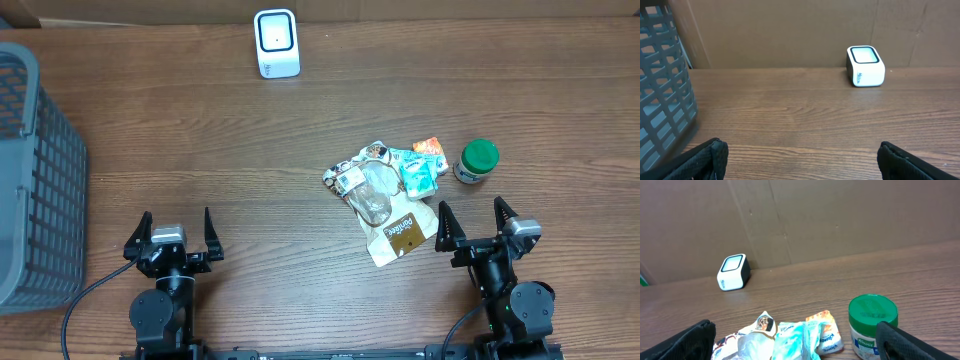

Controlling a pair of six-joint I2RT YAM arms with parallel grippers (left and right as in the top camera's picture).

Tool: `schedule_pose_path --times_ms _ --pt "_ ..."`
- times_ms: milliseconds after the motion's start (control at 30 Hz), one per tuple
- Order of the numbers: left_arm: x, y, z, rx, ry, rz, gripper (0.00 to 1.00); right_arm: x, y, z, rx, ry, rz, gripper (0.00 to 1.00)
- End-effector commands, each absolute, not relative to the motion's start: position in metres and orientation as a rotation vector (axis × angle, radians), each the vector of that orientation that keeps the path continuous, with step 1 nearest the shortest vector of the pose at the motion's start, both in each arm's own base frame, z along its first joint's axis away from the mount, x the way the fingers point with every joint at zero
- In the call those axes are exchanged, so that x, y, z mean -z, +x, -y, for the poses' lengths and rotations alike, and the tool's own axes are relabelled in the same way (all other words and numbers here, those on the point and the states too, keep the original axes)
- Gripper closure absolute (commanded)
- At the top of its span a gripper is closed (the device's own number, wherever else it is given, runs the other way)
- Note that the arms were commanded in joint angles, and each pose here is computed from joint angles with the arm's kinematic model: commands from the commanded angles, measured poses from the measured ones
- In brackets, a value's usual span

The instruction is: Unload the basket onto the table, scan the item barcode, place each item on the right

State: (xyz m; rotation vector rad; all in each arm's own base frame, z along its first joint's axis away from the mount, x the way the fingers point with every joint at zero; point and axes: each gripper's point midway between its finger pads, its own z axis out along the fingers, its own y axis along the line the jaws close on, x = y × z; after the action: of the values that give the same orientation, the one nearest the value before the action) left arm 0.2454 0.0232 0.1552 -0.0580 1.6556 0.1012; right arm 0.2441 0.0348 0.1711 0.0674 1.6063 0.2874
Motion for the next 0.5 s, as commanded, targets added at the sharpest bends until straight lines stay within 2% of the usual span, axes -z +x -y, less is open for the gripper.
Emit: schedule_pose_path --times_ms 0,467 --pt "-0.1565 0.2453 -0.0197 -0.094 -0.038 -1.645 0.00 -0.1706 0.2442 -0.0339 -0.286 0.070 -1.597 0.00" --pt "-0.1565 0.2454 -0.0188 -0.089 -0.033 -1.645 0.00 -0.1706 0.2442 -0.0339 -0.286 0.070 -1.597 0.00"
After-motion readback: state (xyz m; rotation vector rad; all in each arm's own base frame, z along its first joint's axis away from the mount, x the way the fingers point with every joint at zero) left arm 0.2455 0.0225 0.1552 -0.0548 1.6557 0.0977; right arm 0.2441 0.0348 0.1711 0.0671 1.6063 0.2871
